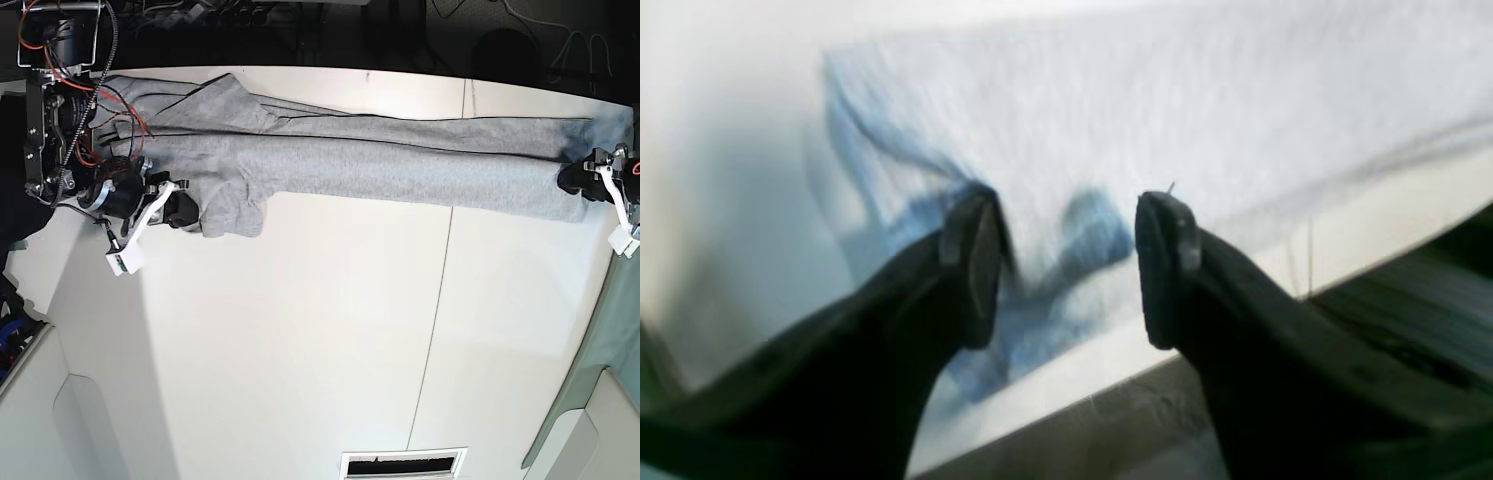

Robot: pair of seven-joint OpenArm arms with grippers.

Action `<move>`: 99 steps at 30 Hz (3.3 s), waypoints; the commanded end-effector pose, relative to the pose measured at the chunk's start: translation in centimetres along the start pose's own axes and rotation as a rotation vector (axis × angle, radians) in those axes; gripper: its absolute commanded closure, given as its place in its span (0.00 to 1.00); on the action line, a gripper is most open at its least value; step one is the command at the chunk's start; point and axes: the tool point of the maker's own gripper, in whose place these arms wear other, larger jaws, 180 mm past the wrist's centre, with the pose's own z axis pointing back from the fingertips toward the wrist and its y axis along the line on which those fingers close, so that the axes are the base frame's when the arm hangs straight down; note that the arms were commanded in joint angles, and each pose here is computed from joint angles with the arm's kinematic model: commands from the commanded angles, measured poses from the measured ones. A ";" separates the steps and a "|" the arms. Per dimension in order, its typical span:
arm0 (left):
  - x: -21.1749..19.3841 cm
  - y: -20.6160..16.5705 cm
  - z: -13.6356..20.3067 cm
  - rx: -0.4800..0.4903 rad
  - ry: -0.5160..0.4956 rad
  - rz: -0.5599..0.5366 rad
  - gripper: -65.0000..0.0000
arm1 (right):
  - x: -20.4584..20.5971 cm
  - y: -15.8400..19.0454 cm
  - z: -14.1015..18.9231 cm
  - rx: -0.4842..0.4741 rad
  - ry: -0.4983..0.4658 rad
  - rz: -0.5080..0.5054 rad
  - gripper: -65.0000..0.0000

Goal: Layout the t-shirt on the table in an organized manner, then fold the t-shirt properly
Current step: 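Fold the t-shirt lengthwise, pulling the grasped edge over the body, then carry the left gripper's end toward the right gripper, folding the strip in half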

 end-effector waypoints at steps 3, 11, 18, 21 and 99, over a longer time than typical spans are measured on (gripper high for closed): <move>1.5 0.3 1.5 -0.012 -0.034 0.007 0.47 | 1.5 1.6 2.5 0.004 -0.072 0.078 1.00; 1.3 0.4 1.6 -0.006 -0.029 0.008 0.47 | -4.6 2.2 5.7 -0.038 -0.007 0.064 1.00; 1.4 3.5 1.1 0.133 -0.088 -0.017 0.44 | -7.8 1.6 5.9 -0.070 0.031 0.043 0.59; 1.0 3.7 0.1 0.148 -0.106 0.022 0.44 | -7.7 1.7 5.9 -0.068 0.024 0.041 0.52; 4.1 -38.5 -10.3 -0.590 -0.339 -0.244 0.51 | -4.2 -5.4 12.7 -0.298 -0.142 -0.064 0.52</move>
